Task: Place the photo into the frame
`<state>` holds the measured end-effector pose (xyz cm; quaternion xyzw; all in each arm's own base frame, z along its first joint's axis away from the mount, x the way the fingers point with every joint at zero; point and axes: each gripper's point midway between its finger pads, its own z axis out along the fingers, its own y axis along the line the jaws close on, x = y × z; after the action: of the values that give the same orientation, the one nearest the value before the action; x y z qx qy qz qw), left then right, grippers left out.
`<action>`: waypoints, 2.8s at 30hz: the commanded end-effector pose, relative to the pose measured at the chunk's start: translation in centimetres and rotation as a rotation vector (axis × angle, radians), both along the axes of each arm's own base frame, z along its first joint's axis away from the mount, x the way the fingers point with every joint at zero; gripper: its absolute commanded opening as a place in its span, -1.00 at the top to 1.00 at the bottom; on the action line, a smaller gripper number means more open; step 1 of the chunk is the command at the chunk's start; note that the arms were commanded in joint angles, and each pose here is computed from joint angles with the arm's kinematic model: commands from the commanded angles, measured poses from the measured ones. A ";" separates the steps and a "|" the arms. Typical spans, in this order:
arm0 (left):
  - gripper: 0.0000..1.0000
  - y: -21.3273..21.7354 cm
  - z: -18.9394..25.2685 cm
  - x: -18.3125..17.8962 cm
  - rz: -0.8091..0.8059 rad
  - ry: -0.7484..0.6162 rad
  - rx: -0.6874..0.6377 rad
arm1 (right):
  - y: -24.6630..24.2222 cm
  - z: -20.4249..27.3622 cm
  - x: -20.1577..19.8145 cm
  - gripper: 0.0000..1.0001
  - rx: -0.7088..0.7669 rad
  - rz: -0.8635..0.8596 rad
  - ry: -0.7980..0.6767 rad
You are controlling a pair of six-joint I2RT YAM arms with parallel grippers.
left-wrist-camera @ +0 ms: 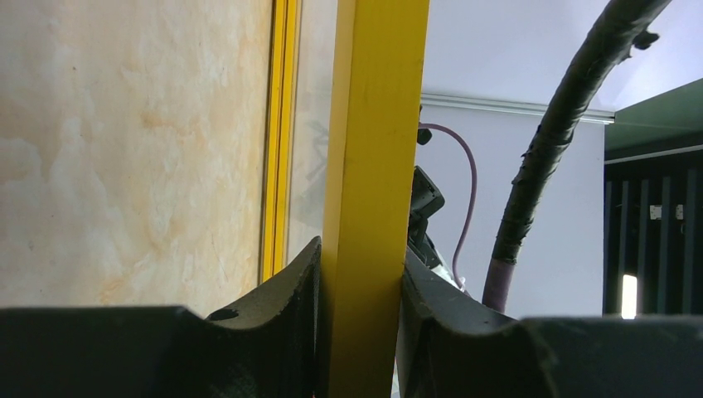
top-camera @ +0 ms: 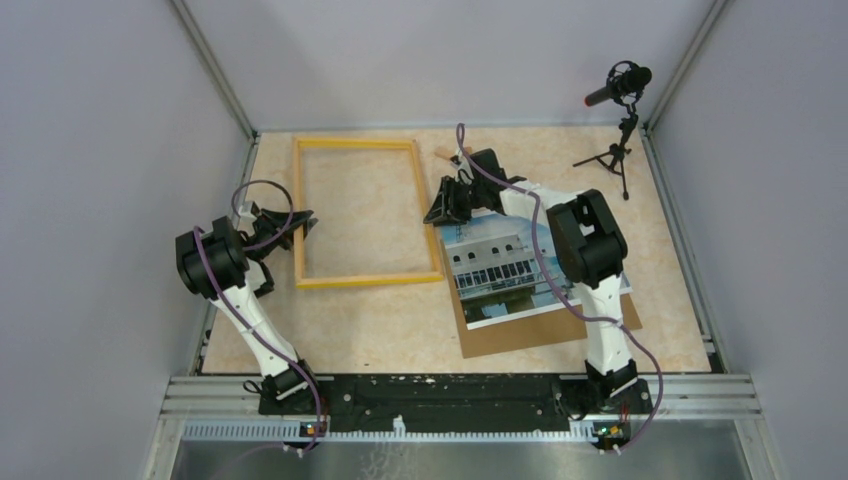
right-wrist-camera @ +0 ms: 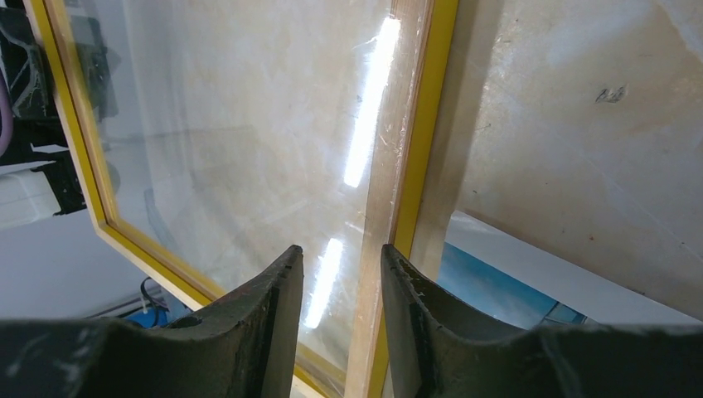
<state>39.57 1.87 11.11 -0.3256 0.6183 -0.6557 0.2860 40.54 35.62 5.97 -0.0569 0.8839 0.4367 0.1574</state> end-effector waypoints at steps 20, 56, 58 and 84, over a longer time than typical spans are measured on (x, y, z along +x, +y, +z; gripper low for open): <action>0.22 -0.3 4.0 -0.9 0.002 -0.262 0.142 | 3.4 0.8 -1.0 0.23 0.067 0.066 -0.013; -0.97 8.5 -6.4 -2.6 0.111 0.461 0.753 | -0.3 2.8 0.8 -0.38 -0.178 0.043 -0.155; -0.97 9.7 -6.7 -2.9 0.161 0.550 0.844 | -0.7 2.9 0.5 -0.43 -0.197 0.046 -0.164; -0.98 -33.3 7.7 -7.3 -0.460 -0.535 0.910 | -30.0 4.4 -13.4 -0.98 -0.588 -0.750 -0.128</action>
<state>35.26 -22.45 19.72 0.0389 0.8279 -0.3075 0.4674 28.05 10.17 10.17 0.0727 0.9434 0.0787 0.3138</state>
